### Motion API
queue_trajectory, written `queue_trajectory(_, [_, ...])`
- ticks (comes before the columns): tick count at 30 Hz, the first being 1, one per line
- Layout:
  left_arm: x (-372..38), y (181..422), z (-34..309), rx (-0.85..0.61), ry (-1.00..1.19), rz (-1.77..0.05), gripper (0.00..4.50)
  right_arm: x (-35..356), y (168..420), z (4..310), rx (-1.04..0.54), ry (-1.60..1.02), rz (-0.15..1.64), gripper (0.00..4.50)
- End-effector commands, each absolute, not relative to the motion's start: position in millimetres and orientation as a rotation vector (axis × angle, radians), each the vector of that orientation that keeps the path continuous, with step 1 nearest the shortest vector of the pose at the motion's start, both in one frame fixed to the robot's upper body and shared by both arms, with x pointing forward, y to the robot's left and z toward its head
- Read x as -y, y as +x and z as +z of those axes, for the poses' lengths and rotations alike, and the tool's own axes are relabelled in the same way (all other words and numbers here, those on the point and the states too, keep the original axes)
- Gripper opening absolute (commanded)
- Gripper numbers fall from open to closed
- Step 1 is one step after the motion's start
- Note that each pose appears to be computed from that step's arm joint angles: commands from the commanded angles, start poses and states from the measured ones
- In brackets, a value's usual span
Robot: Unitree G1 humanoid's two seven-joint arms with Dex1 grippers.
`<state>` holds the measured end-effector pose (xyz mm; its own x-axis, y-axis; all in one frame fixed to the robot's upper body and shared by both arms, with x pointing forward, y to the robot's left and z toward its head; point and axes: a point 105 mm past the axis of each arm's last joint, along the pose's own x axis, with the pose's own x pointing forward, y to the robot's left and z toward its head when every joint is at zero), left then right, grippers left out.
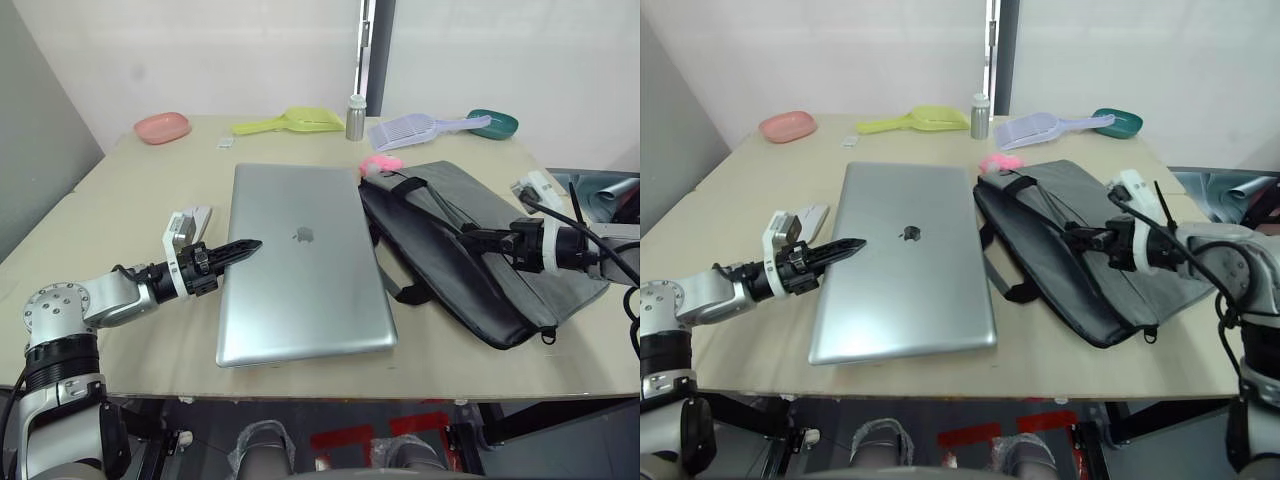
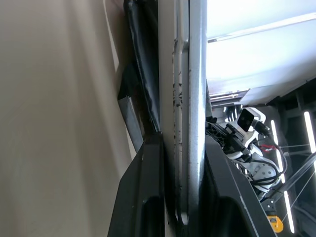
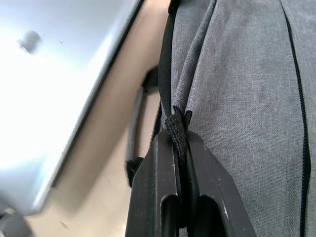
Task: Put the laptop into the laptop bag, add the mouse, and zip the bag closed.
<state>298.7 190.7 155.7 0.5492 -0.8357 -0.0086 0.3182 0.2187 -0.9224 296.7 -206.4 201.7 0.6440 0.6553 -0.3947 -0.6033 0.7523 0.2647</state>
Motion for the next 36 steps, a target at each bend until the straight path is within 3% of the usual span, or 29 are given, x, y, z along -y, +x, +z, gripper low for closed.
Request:
queue_trajectory(1, [-184.8,297.5,182.3,-0.47,-1.128,-0.978,0.43,203.2,294.4,229.1,-0.39,0.141,0.725,0.01])
queue_trajectory(8, [-170.5,290.2,177.5,-0.491,-1.213,-0.984,0.43,193.9,297.0,234.8,-0.341,0.258,0.708,0.01])
queue_trajectory(15, [-163.3,311.0,182.0,-0.401,-1.312,-0.904,0.43,181.1,285.6,217.8,-0.353,0.292,0.725,0.01])
queue_trajectory(25, [-136.2,313.8,165.6,-0.5,-1.324,-0.853,0.43,170.0,285.8,218.8,-0.34,0.311,0.733,0.01])
queue_trajectory(36, [-110.7,313.9,162.9,-0.513,-1.361,-0.813,0.43,144.2,287.8,226.2,-0.299,0.352,0.797,0.01])
